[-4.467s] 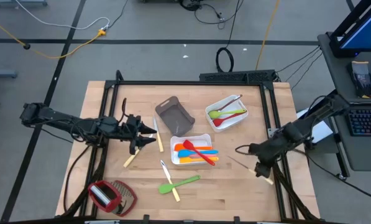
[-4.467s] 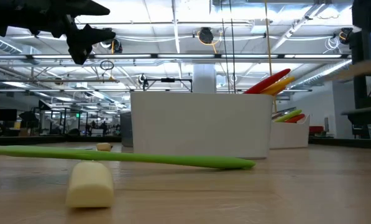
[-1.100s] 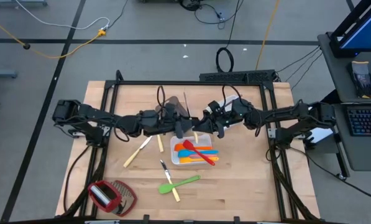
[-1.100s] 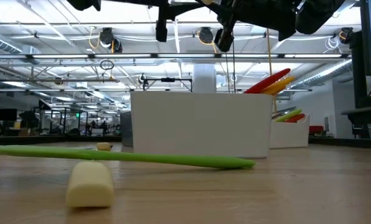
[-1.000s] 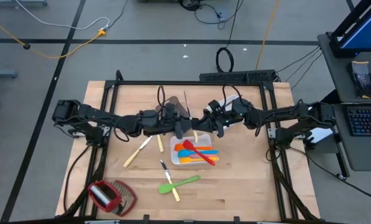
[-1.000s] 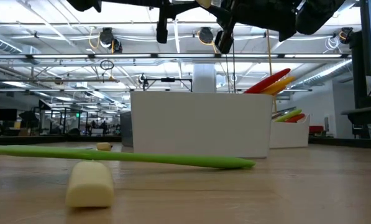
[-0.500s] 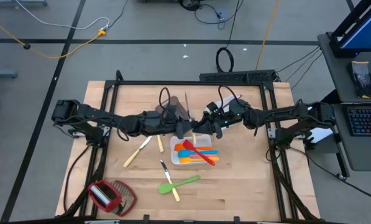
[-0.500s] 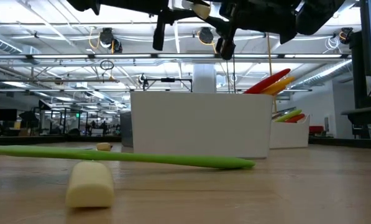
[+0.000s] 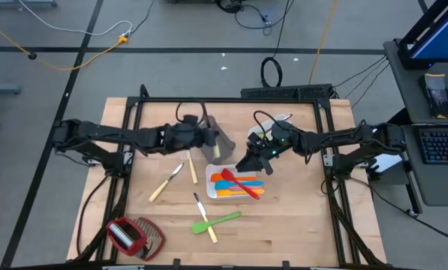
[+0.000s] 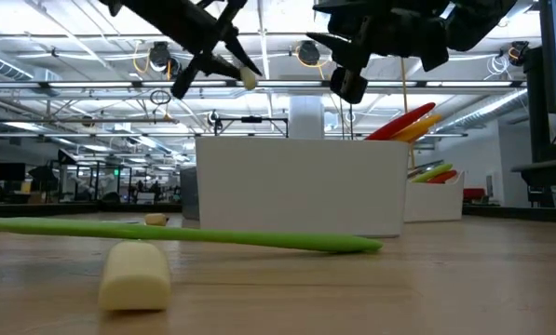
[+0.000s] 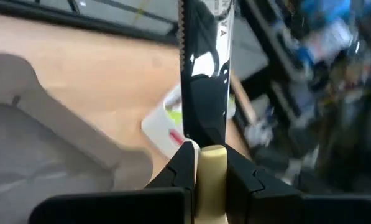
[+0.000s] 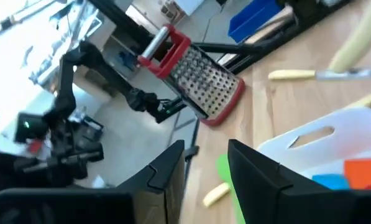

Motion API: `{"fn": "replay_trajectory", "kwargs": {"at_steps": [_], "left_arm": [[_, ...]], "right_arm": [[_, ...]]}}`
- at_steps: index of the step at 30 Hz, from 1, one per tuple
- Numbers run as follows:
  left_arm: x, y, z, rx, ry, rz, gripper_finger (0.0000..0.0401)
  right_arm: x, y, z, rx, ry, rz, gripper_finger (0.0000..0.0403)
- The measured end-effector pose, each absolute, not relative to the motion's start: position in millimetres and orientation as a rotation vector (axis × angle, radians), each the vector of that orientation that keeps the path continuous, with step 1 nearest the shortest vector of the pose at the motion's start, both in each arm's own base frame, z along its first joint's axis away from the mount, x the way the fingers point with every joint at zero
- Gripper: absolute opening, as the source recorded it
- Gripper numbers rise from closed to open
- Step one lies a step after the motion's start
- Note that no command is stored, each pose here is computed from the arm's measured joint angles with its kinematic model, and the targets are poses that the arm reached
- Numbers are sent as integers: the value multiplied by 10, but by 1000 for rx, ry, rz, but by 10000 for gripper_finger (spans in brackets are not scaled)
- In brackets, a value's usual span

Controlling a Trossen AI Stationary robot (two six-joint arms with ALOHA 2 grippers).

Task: Pick & Place Kitchen Items
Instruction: Put the yellow knife into the black bin

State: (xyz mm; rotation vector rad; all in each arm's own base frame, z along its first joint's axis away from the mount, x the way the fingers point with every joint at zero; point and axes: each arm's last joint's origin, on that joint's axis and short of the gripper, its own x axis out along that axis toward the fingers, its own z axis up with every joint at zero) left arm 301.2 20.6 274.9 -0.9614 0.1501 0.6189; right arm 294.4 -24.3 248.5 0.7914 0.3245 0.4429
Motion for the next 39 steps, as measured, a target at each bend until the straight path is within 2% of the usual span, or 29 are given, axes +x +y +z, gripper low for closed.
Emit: {"fn": "replay_trajectory", "kwargs": {"at_steps": [6,10,15,20,25,39], "left_arm": [[3020,396,2659,-1196,192,627,33],[3033,525,2447,-1352,336,654,33],[3035,649,2431,-1526,415,559,33],[2986,687,2391,-1701,520,545,36],[2943,664,2303,-1833,604,636,35],[3092,893,2133,-2139,488,704,39]], "right_arm": [[2920,-251,2535,599,251,432,104],[2868,-247,2628,491,193,431,95],[2778,-239,2756,400,140,439,89],[2674,-225,2862,312,107,445,88],[2589,-213,2968,225,54,452,88],[2411,-313,3148,86,-43,410,88]]}}
